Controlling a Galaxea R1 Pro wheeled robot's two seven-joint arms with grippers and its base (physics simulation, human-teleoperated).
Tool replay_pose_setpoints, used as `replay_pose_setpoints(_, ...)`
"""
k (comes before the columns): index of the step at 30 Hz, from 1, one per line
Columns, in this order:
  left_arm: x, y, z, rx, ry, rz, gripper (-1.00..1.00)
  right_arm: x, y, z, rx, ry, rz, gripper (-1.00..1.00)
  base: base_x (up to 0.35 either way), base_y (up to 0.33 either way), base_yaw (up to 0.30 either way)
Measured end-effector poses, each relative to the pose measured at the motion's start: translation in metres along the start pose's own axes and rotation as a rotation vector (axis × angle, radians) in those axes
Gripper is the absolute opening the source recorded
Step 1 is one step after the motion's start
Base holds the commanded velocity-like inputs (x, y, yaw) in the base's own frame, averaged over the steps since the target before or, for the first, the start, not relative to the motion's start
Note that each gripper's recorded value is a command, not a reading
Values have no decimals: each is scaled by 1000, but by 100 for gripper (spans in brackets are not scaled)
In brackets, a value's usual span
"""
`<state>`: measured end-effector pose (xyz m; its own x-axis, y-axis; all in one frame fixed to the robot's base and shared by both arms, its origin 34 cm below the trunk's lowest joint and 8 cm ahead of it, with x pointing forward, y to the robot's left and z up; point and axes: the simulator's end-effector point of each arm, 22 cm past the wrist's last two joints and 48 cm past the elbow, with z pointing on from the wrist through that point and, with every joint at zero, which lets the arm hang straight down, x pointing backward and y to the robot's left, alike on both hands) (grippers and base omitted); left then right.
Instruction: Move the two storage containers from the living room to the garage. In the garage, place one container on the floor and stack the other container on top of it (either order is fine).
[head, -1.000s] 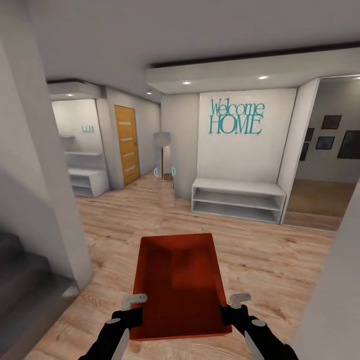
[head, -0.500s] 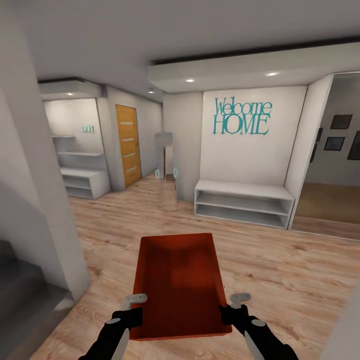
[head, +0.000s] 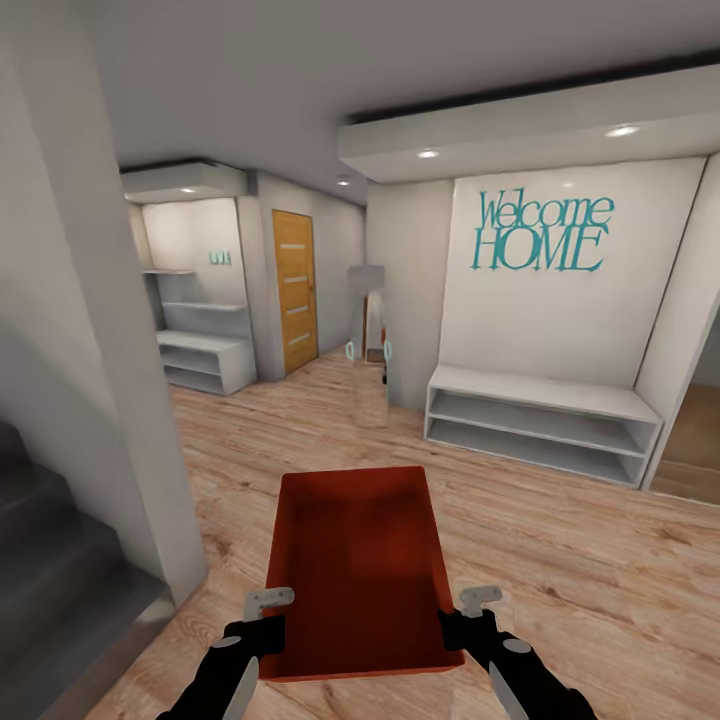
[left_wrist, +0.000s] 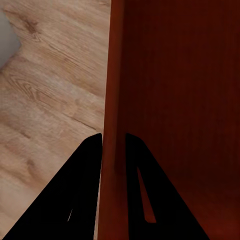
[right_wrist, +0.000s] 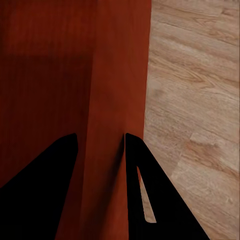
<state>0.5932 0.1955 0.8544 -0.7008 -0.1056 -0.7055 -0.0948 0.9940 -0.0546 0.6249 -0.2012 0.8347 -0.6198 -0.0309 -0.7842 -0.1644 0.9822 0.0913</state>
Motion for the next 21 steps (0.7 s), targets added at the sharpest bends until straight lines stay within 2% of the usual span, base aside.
replay_pose_setpoints(21, 0, 0, 0, 0, 0, 0, -100, 0, 0, 0, 0, 0, 0, -100, 325, 0, 6)
